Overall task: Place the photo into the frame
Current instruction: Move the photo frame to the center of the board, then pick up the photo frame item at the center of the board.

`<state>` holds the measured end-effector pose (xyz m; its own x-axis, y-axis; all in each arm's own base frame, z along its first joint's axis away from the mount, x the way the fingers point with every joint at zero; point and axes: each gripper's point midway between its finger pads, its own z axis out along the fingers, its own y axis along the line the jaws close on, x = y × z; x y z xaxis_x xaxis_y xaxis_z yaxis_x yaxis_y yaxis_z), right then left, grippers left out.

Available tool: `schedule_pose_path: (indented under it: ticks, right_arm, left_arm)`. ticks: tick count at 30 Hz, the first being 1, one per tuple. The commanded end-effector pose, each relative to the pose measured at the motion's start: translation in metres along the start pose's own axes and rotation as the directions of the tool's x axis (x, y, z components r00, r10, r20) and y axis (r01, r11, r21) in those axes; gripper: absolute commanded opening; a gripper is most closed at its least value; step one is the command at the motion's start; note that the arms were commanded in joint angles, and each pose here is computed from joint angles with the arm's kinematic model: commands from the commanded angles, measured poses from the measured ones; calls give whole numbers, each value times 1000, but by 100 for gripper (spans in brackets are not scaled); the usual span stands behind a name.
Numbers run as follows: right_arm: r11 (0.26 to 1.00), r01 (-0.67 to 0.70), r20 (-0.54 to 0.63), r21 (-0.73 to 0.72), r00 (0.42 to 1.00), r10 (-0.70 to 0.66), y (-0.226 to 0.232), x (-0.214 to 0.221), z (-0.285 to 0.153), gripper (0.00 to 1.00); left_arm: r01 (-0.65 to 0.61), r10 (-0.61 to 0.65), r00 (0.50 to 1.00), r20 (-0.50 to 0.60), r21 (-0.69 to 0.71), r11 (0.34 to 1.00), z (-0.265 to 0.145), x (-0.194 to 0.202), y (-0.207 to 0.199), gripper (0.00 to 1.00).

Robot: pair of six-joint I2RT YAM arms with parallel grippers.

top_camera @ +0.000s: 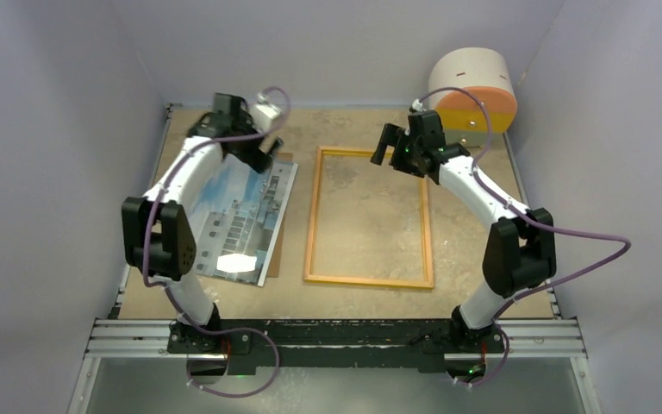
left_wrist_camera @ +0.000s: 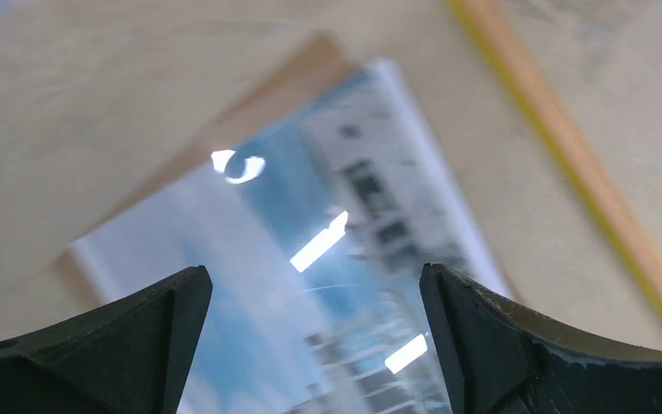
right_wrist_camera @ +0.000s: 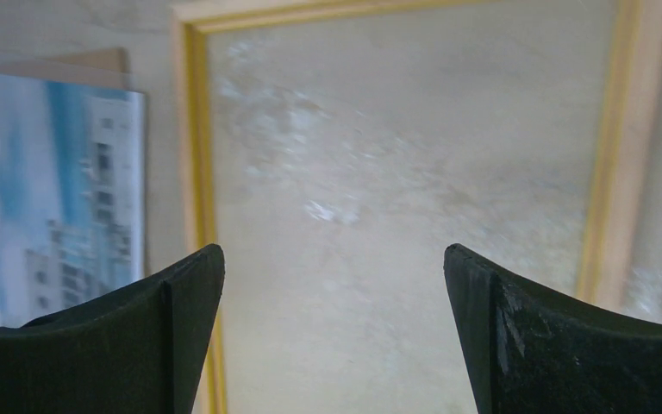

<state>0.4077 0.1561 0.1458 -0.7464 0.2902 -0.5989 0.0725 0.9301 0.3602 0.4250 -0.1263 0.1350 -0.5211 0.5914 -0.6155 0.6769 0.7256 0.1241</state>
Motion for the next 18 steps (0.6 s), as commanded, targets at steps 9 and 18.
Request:
schedule_pose_path:
  ticks: [9, 18]
  right_arm:
    - [925, 146, 0, -351, 988, -156, 210, 17, 40, 96]
    - [926, 119, -59, -358, 987, -150, 236, 47, 114, 93]
  left_arm:
    - [336, -388, 922, 6, -514, 789, -82, 108, 229, 86]
    - [294, -487, 870, -74, -717, 633, -82, 197, 268, 73]
